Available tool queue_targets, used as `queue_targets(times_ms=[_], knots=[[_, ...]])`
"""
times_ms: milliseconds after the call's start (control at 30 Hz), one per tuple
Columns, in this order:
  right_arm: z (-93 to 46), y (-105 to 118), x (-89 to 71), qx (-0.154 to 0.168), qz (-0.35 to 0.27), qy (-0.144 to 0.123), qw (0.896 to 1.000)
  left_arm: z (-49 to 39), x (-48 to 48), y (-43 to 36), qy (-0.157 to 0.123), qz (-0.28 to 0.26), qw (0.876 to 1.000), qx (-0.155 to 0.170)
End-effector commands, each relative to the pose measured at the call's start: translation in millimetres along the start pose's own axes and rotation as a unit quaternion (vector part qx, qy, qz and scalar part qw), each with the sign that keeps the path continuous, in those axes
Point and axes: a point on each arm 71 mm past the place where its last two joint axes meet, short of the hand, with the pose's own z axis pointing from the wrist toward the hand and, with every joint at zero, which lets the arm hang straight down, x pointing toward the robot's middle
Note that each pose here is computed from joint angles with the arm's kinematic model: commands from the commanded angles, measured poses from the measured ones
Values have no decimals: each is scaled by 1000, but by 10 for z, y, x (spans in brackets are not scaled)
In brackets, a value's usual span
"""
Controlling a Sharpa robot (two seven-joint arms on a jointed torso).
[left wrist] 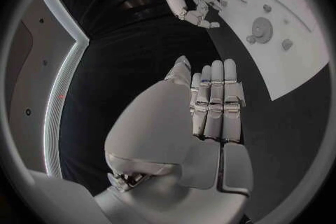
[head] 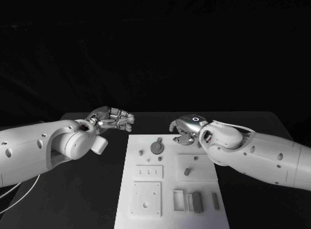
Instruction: Assemble the parts on the task board
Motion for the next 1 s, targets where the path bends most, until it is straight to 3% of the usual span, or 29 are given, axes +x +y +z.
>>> queue_targets(times_ms=[33, 233, 533, 867, 1000], knots=[[-81, -85, -65, 4, 37, -15, 999, 12, -17, -20, -4, 2, 1000, 7], [-271, -290, -108, 13, 92, -16, 996, 27, -95, -2, -14, 5, 1000, 8], [-455, -536, -102, 18, 98, -11, 995, 34, -161, 15, -21, 7, 1000, 7], [-506, -813, -38, 19, 79, -1, 997, 41, -167, 16, -20, 9, 1000, 7], [-497, -886, 56, 15, 88, 3, 996, 52, -158, 15, -17, 9, 1000, 7]])
